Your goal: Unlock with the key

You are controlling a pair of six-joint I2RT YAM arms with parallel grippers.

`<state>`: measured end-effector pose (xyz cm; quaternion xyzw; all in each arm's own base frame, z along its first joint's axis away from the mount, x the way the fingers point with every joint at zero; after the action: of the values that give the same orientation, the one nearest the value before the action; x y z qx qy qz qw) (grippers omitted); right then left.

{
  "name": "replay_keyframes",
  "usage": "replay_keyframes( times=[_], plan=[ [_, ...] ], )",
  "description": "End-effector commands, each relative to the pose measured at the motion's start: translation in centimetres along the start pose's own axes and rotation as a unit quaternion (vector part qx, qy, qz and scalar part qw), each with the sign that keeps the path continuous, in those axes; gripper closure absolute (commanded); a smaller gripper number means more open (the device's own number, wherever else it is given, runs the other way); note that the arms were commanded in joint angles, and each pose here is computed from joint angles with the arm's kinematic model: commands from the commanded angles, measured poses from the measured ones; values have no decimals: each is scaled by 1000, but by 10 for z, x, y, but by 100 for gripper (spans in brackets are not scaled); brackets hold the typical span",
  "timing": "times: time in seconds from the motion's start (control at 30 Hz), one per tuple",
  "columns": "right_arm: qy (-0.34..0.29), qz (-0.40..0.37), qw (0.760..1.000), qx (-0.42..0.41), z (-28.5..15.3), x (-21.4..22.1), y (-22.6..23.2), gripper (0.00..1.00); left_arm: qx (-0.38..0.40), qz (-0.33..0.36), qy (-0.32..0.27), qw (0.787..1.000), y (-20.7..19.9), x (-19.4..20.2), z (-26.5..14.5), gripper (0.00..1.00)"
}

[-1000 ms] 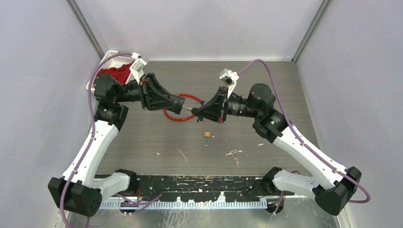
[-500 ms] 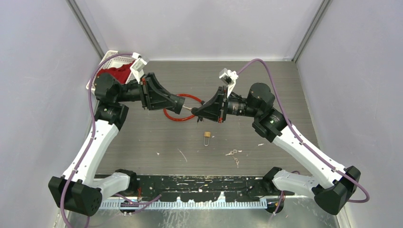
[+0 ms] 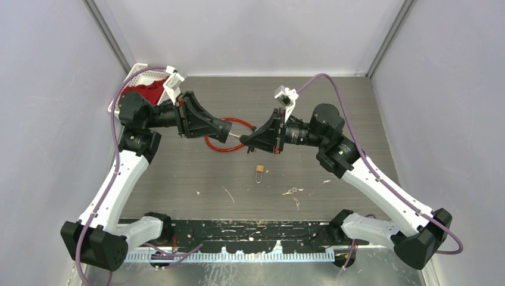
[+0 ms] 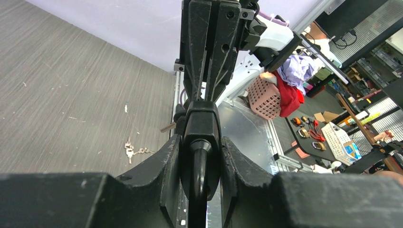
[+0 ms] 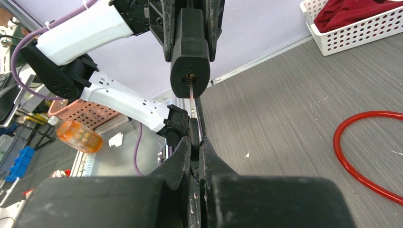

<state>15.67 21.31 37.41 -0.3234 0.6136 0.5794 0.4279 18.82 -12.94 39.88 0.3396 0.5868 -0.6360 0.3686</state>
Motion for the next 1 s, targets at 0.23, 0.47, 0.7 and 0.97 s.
replay_keyframes(
  times=[0.23, 0.47, 0.7, 0.97],
  plan=[
    [-59, -63, 995, -49, 7, -34, 25, 99, -22, 28, -15, 999, 3, -6, 5, 100],
    [-55, -64, 996, -37, -4, -23, 27, 99, -20, 27, -11, 999, 2, -7, 3, 100],
    [-40, -72, 996, -16, -16, -15, 30, 99, -12, 26, -10, 1000, -1, -8, 3, 100],
    [-49, -62, 997, -26, -7, -21, 27, 99, -9, 27, -12, 1000, -3, -9, 3, 100]
  ],
)
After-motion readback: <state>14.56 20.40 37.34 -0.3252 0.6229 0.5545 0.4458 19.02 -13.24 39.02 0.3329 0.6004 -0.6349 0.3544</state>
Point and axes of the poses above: each gripper's point midway between its finger pads, its own z axis out along the fingers, its own y axis along the line the jaws close on, x = y × z, the point moved 10 cm from there along -z, back along the fingers, and after that the axes turned 1 degree about z, right-handed, at the moved point
